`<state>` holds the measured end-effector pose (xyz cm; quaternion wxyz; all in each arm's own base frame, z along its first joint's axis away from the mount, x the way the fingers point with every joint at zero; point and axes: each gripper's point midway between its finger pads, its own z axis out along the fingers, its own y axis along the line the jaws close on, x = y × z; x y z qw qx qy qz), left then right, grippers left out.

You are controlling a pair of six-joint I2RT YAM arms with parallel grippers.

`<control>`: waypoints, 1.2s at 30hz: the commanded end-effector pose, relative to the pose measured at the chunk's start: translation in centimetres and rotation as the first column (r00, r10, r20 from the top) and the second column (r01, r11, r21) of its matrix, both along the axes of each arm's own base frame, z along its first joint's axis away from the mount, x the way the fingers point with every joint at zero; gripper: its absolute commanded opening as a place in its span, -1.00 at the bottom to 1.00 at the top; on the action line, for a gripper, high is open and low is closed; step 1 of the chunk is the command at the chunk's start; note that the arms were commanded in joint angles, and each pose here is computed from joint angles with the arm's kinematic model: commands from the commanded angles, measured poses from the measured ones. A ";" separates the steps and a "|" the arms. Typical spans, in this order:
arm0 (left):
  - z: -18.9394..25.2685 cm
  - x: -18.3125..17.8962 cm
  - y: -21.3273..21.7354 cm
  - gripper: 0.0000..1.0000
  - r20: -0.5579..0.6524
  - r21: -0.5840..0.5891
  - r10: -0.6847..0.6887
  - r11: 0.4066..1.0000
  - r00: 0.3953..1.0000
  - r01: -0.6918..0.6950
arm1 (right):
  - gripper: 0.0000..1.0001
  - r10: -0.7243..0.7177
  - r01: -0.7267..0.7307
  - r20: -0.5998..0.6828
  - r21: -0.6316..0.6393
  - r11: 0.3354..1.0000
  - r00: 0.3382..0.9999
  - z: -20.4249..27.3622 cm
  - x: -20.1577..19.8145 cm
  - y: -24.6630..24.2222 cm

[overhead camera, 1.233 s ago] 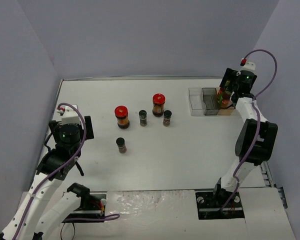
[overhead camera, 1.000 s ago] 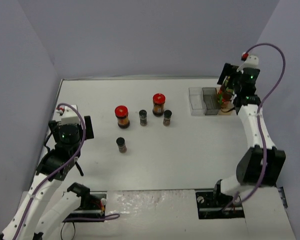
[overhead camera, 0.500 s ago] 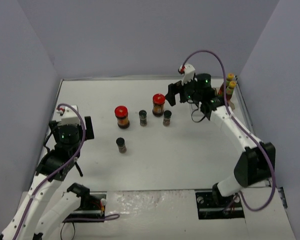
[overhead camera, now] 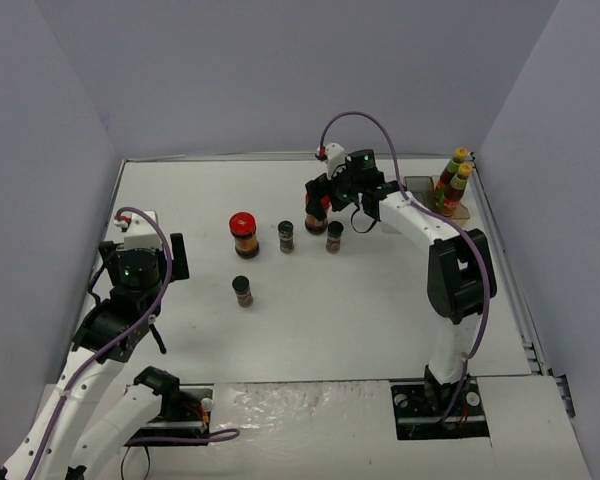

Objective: Organize the condiment bottles

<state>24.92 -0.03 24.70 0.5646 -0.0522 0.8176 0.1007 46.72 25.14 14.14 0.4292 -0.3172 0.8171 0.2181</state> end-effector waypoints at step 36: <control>1.6 0.8 -0.2 0.94 0.057 -0.016 0.003 1.000 0.998 -0.003 | -1.00 -0.193 0.183 0.247 0.061 0.981 0.950 6.9 5.5 -1.8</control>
